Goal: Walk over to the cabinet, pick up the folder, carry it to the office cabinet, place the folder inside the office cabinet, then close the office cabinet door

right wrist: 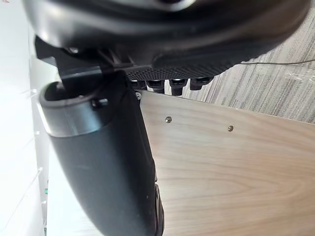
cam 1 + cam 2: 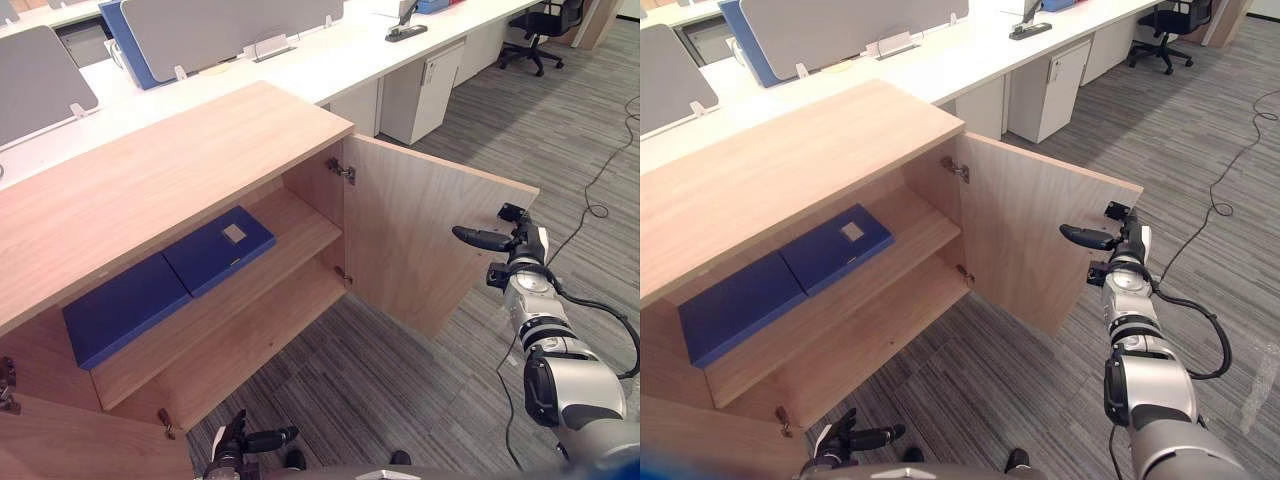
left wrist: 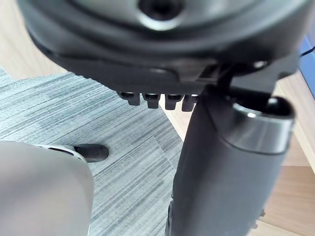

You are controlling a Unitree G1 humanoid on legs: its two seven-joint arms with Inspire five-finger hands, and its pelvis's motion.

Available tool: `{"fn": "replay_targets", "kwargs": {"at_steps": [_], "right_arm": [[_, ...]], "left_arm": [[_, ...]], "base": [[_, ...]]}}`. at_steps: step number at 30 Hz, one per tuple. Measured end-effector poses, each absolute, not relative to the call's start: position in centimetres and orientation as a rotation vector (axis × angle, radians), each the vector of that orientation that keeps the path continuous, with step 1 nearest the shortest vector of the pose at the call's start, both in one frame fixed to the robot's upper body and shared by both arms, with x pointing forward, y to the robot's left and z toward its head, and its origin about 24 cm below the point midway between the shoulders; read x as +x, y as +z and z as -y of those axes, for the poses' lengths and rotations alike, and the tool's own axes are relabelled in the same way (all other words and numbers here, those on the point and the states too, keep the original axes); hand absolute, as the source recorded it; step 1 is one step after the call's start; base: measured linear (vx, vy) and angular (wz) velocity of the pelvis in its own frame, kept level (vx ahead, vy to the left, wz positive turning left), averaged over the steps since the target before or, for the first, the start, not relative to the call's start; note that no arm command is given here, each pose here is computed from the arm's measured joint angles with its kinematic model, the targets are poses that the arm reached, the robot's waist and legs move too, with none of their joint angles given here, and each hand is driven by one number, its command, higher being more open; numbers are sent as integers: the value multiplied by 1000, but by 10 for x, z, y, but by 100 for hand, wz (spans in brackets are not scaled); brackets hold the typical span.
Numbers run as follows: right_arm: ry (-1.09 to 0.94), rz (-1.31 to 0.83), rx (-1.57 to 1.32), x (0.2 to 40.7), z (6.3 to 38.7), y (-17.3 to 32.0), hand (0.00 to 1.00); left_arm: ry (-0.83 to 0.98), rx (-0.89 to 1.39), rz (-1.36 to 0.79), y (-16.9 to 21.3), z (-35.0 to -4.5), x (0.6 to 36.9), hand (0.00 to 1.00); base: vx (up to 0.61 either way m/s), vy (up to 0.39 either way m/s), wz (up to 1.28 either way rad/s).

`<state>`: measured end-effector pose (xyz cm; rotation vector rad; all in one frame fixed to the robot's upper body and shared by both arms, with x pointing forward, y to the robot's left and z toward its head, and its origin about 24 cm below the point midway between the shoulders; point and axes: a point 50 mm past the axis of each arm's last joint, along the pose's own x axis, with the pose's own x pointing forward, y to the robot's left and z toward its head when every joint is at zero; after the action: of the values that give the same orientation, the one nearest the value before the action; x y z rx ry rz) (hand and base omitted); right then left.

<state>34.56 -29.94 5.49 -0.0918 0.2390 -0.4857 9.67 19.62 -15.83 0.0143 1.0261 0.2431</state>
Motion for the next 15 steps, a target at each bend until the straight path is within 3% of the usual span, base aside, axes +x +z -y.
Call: {"fn": "replay_targets", "kwargs": {"at_steps": [9,15], "right_arm": [[-457,-255,-132,348,299,56,100],[-261,-221,-366,354,269,59,100]], "left_arm": [[197,40,-1006,-157,-197,100,100],[181,68,-1013,-157,-200,99,100]], "base": [[-30,2,2],[-20,-7,-29]]}}
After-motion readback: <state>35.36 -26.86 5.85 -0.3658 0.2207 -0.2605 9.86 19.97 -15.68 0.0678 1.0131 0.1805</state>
